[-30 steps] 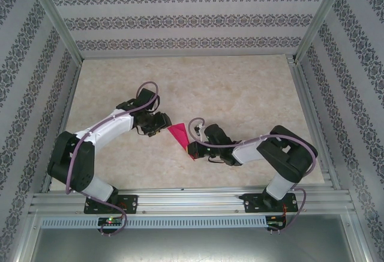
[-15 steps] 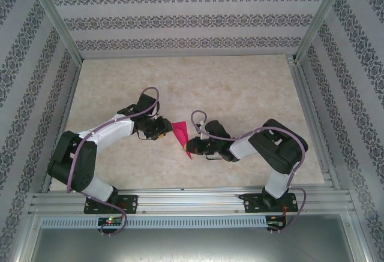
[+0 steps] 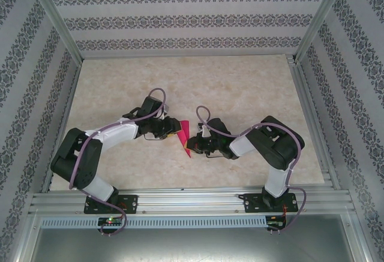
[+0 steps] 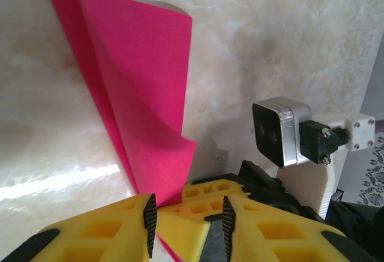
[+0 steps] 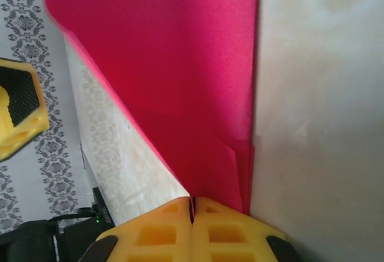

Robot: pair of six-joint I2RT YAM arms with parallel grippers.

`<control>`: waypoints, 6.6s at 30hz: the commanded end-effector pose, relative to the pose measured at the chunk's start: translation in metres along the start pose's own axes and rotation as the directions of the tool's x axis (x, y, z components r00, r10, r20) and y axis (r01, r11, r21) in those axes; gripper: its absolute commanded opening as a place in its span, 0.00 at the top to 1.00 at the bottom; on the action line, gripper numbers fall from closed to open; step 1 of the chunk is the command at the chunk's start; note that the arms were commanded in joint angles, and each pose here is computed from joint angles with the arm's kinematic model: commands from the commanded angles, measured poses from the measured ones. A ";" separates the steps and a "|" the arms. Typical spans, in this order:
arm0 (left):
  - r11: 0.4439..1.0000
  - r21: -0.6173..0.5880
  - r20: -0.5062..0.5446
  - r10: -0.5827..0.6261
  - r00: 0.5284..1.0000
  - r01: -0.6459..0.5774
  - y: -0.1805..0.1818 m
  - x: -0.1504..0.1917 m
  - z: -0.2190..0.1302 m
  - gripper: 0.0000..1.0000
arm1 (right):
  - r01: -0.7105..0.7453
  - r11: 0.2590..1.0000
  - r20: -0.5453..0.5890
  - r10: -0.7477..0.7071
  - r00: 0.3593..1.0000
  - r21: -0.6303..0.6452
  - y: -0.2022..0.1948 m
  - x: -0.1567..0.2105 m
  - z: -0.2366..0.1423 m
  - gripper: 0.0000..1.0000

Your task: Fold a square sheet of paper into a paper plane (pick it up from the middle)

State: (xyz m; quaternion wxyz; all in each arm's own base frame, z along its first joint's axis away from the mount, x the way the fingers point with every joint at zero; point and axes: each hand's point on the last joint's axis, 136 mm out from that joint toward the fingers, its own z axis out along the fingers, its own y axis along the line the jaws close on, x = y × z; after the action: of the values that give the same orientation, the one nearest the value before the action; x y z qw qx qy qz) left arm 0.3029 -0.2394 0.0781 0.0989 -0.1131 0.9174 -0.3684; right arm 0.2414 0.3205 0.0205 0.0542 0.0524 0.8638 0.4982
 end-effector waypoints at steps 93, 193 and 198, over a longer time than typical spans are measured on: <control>1.000 -0.010 -0.093 0.013 0.996 -0.014 0.010 0.007 0.081 0.55 | -0.138 0.988 0.109 0.131 0.985 0.062 -0.038 0.000 -0.023 0.81; 0.991 -0.015 -0.009 -0.135 0.991 0.135 0.017 0.016 0.066 0.55 | 0.134 0.961 0.011 -0.141 0.990 0.243 -0.003 0.016 -0.029 0.84; 0.990 -0.017 -0.006 -0.142 0.990 0.141 0.017 0.015 0.066 0.55 | 0.195 0.930 -0.068 -0.183 0.981 0.312 -0.018 0.031 -0.027 0.84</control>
State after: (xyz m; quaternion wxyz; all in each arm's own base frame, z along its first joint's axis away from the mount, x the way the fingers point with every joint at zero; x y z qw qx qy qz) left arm 0.3198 -0.2825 0.0324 0.0853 -0.1744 0.8968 -0.3975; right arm 0.2182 0.2945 0.0278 0.0934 0.0061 0.9238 0.3712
